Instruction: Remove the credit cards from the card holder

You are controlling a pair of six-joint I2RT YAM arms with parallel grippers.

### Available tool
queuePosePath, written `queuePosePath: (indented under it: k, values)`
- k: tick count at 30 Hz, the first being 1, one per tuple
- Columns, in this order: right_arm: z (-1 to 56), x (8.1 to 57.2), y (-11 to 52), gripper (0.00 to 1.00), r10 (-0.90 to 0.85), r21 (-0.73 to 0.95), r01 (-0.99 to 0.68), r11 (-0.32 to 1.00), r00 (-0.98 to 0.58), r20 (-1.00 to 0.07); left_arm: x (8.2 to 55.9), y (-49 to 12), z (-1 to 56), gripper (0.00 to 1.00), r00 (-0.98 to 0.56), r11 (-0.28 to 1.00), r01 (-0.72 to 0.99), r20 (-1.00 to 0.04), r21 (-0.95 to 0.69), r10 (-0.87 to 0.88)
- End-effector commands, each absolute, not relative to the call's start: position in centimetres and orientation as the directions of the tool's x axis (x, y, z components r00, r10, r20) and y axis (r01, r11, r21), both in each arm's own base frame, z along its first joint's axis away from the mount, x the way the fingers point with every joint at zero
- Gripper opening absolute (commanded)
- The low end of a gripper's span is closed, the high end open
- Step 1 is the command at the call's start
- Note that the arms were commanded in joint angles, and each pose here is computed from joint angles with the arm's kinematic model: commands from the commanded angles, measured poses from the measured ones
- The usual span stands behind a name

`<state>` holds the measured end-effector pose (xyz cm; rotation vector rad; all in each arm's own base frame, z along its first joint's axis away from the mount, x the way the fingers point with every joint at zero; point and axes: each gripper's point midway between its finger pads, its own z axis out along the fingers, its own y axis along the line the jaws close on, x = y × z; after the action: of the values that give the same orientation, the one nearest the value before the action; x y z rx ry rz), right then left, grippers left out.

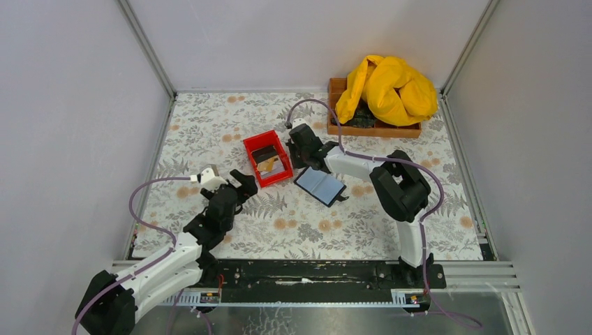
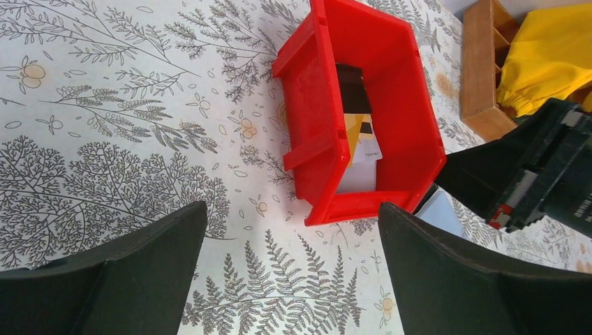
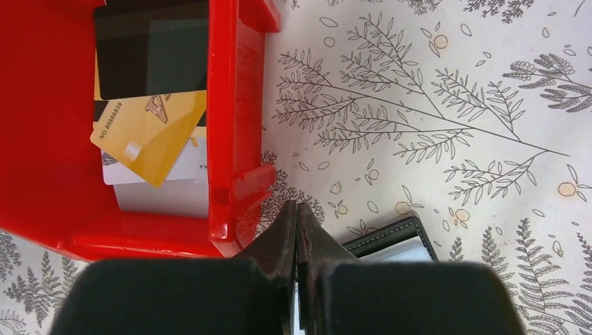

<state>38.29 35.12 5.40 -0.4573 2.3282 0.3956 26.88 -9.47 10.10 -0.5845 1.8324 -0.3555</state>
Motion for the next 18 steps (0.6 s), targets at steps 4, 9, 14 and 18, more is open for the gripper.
queuePosePath:
  k: [4, 9, 14, 18]
  values:
    - [7.5, 37.7, 37.1, 0.0, -0.188, 0.229, -0.488, 0.842, -0.664, -0.724, 27.6, -9.1, 12.3, 1.0, -0.166, 0.806, -0.197, -0.792, -0.557, -0.588]
    - [8.5, 35.5, 37.8, 0.0, -0.146, 0.331, -0.521, 0.787, -0.678, -0.721, 27.7, -9.4, 12.3, 1.0, -0.172, 0.806, -0.188, -0.789, -0.562, -0.59]
    - [9.5, 34.2, 38.3, 0.0, -0.134, 0.375, -0.547, 0.749, -0.679, -0.722, 27.7, -9.5, 12.3, 1.0, -0.176, 0.807, -0.185, -0.788, -0.561, -0.589]
    - [10.9, 32.7, 39.3, 0.0, -0.118, 0.429, -0.603, 0.672, -0.66, -0.742, 27.7, -9.5, 12.5, 1.0, -0.171, 0.804, -0.176, -0.787, -0.567, -0.593]
